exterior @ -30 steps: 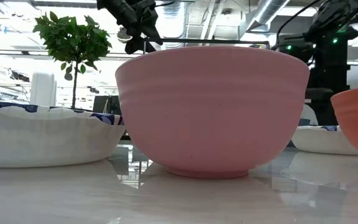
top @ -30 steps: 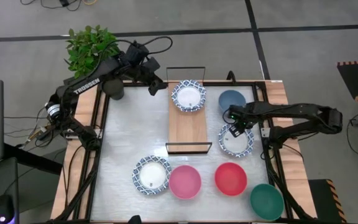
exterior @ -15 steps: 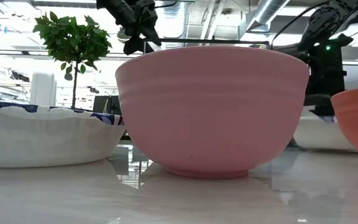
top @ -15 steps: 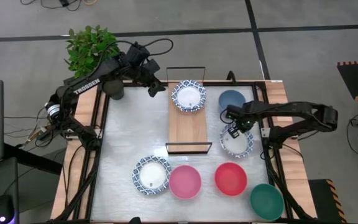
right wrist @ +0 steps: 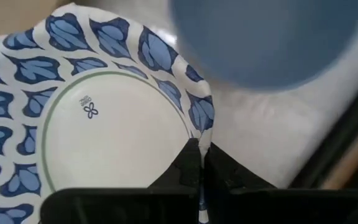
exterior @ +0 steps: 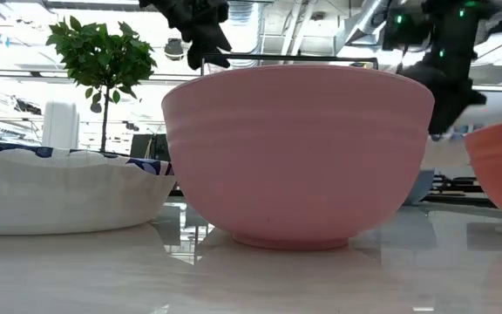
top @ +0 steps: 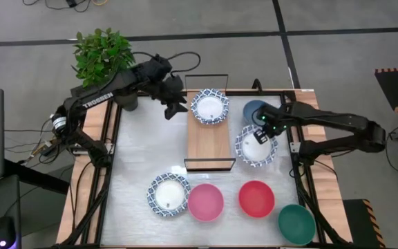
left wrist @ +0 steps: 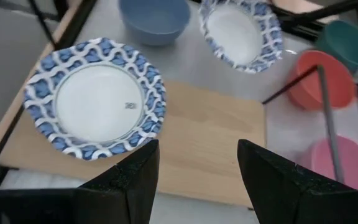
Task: Place and stack bowls onto a shelf
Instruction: Stack the blue patterned bowl on top of the blue patterned bowl on the shelf
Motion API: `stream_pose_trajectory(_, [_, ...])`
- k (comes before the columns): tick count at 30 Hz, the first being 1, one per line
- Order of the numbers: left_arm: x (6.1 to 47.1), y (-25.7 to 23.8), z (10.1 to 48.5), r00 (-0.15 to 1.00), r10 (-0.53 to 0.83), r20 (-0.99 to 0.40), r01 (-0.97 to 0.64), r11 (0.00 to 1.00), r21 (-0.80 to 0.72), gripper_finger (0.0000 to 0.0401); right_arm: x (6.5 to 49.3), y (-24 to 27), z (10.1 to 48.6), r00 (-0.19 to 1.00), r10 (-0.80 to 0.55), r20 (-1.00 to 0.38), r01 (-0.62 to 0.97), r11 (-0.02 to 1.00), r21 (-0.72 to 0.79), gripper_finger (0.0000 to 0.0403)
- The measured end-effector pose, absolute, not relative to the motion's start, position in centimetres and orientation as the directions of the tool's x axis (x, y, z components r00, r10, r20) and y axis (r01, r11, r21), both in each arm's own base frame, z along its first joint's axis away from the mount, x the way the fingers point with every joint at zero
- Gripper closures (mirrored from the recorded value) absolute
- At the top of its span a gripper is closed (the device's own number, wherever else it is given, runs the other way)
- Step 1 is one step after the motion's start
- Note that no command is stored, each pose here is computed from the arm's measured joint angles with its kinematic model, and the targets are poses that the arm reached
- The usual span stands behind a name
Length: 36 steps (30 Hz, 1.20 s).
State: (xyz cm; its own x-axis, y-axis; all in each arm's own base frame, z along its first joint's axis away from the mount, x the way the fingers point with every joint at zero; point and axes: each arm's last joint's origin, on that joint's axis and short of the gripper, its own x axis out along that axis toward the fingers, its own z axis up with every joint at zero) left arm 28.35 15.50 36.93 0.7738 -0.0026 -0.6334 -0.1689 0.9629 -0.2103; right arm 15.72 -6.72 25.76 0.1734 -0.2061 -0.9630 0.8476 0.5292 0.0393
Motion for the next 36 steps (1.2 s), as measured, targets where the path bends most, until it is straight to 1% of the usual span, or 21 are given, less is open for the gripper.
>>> stream_pose_trajectory(4, [29.1, 14.7, 37.1, 0.762, 0.09, -0.642, -0.285, 0.936, -0.207, 0.02, 15.1, -7.1, 28.1, 0.159, -0.326, -0.932, 0.875, 0.484, -0.02, 0.038])
stream_pose_trajectory(8, [29.9, 14.4, 37.7, 0.804, 0.125, -0.581, -0.312, 0.921, -0.232, 0.02, 15.0, -7.8, 30.1, 0.188, -0.436, -0.88, 0.9, 0.435, -0.023, 0.038])
stream_pose_trajectory(12, [30.6, 14.3, 38.7, 0.865, 0.145, -0.48, -0.295, 0.921, -0.254, 0.02, 15.6, -8.3, 32.2, 0.274, -0.52, -0.809, 0.897, 0.441, 0.02, 0.0378])
stream_pose_trajectory(17, [31.1, 14.6, 39.8, 0.912, 0.172, -0.371, -0.287, 0.915, -0.283, 0.02, 16.8, -8.9, 35.0, 0.423, -0.612, -0.668, 0.868, 0.486, 0.104, 0.0377])
stream_pose_trajectory(20, [31.2, 14.6, 40.1, 0.925, 0.177, -0.336, -0.279, 0.918, -0.282, 0.02, 17.5, -9.2, 36.4, 0.498, -0.646, -0.578, 0.841, 0.523, 0.139, 0.0379])
stream_pose_trajectory(24, [31.4, 14.7, 40.5, 0.938, 0.183, -0.296, -0.272, 0.916, -0.296, 0.02, 18.0, -9.4, 37.2, 0.552, -0.671, -0.495, 0.822, 0.535, 0.193, 0.0376])
stream_pose_trajectory(28, [31.4, 14.7, 40.7, 0.944, 0.188, -0.272, -0.271, 0.912, -0.308, 0.02, 18.9, -9.8, 37.5, 0.579, -0.683, -0.445, 0.808, 0.552, 0.205, 0.0377])
stream_pose_trajectory(32, [31.6, 14.9, 40.4, 0.936, 0.21, -0.282, -0.291, 0.912, -0.289, 0.02, 20.1, -10.4, 37.5, 0.599, -0.69, -0.407, 0.797, 0.563, 0.219, 0.0378])
stream_pose_trajectory(36, [32.1, 15.0, 39.8, 0.924, 0.221, -0.311, -0.313, 0.907, -0.283, 0.02, 21.5, -11.0, 37.0, 0.606, -0.687, -0.401, 0.792, 0.571, 0.217, 0.0376])
